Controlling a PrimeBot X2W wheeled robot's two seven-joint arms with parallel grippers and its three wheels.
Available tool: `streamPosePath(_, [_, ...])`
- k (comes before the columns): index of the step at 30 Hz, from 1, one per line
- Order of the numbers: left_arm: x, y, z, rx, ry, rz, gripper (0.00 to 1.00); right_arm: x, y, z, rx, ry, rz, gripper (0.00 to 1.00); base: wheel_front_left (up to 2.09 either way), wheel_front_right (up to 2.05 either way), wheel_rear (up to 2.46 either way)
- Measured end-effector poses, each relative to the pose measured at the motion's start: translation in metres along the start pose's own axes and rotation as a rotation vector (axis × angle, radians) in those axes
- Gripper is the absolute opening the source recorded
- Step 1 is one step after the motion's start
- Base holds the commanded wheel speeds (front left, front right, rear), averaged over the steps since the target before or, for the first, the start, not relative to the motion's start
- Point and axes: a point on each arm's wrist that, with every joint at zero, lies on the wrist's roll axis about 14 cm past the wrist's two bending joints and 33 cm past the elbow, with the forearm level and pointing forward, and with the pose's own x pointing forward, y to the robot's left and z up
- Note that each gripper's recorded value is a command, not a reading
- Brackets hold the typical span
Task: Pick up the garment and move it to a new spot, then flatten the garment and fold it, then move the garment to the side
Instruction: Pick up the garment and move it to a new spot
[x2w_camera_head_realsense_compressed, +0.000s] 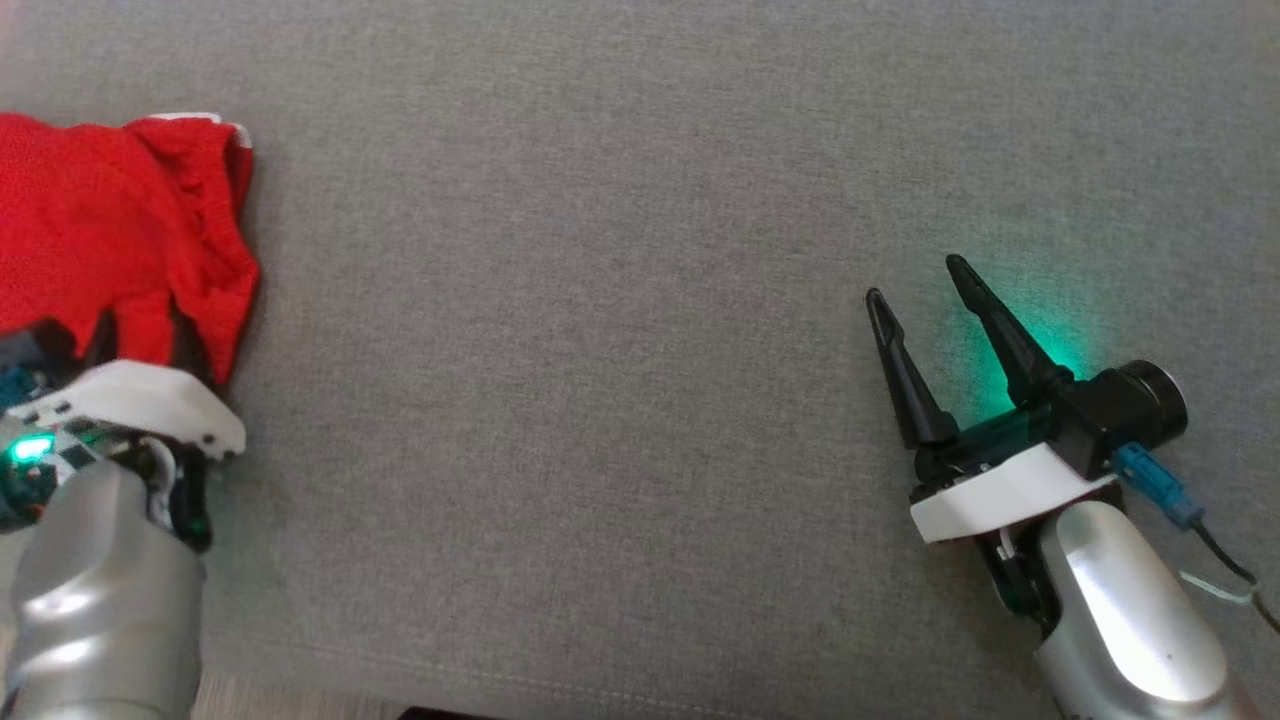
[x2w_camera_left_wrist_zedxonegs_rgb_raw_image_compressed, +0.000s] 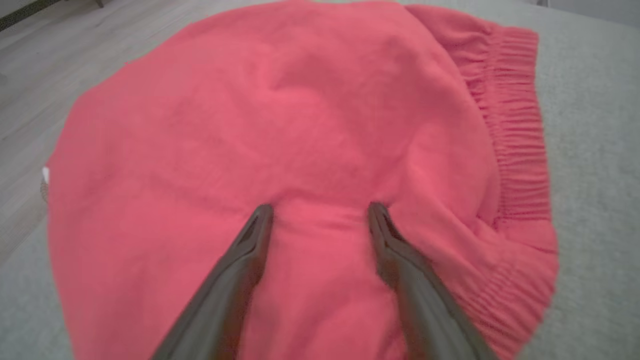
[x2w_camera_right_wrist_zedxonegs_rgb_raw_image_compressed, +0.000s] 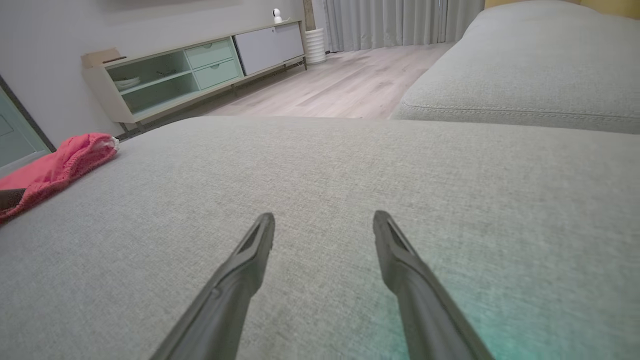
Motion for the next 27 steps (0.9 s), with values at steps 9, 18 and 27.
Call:
streamPosePath(9, [-0.007, -0.007, 0.047, 0.066, -0.17, -0.045, 0.0, -0.003, 0.003, 0.014, 0.001, -0.025, -0.017, 1.0, 0.0, 0.0, 0.0])
streamPosePath(18, [-0.069, -0.099, 0.223, 0.211, -0.699, -0.301, 0.0, -0.013, 0.023, 0.047, 0.032, -0.098, -0.03, 1.0, 0.0, 0.0, 0.0])
streamPosePath(27, [-0.18, -0.282, 0.248, 0.124, -0.844, -0.85, 0.0, -0.056, -0.009, 0.055, 0.051, -0.123, -0.189, 1.0, 0.0, 0.0, 0.0])
